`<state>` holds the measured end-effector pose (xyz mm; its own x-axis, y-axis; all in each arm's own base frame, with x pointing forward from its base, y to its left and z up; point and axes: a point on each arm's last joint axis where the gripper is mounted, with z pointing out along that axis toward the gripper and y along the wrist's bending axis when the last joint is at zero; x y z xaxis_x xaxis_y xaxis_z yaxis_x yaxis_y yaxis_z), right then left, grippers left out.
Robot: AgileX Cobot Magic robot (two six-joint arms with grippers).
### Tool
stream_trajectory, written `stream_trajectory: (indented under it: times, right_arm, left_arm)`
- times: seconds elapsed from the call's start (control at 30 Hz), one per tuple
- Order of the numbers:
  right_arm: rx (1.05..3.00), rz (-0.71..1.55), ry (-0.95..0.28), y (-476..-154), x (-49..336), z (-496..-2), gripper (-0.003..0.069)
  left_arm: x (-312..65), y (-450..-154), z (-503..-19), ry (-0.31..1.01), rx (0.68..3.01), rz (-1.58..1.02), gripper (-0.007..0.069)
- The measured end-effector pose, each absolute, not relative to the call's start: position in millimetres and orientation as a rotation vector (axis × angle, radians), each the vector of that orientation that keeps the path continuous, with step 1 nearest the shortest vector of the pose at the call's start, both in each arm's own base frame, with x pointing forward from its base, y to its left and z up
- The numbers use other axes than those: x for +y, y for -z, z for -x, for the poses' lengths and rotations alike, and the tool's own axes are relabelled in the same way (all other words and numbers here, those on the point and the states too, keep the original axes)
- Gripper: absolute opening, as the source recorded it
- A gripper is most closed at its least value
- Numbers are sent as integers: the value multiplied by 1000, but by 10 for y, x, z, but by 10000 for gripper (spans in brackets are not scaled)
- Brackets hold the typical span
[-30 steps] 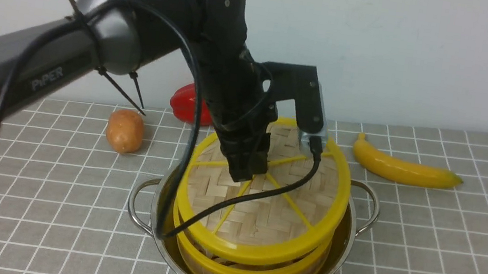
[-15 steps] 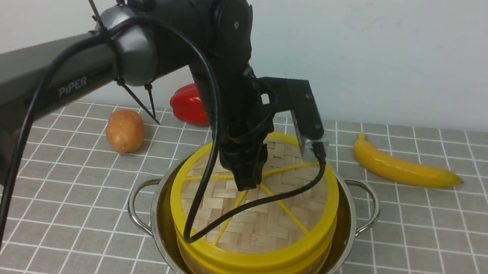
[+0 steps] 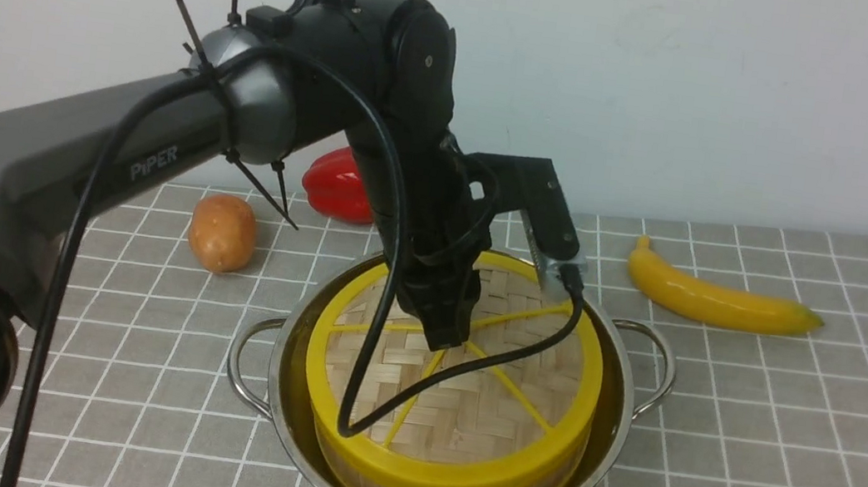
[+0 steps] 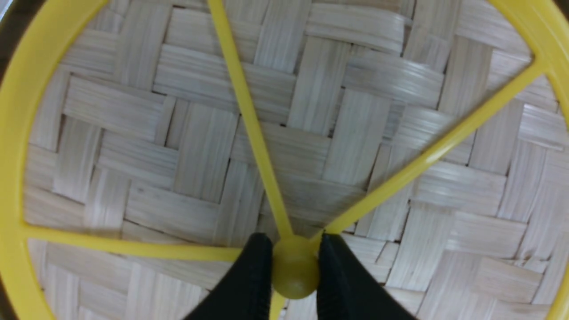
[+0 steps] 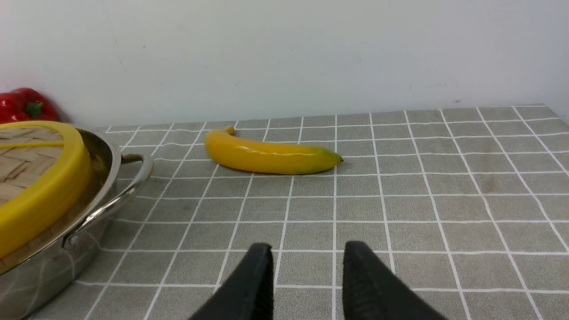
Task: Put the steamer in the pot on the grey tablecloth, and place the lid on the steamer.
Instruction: 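Place the yellow bamboo steamer lid onto the steamer in the pot with the left gripper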
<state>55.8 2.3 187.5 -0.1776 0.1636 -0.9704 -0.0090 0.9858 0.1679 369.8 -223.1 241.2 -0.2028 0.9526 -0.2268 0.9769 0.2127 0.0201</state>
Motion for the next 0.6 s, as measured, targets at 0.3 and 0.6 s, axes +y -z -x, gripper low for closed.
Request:
stream_trajectory:
  times: [0.3, 0.6]
  right_arm:
    - [1744, -115, -154, -1875, 23, -558, 243]
    - [1744, -115, -154, -1875, 23, -558, 243]
  left_arm:
    - [-2232, -2414, -3698, 187, 2280, -1862, 123]
    - [-2233, -2415, -3702, 189, 2300, -1833, 123]
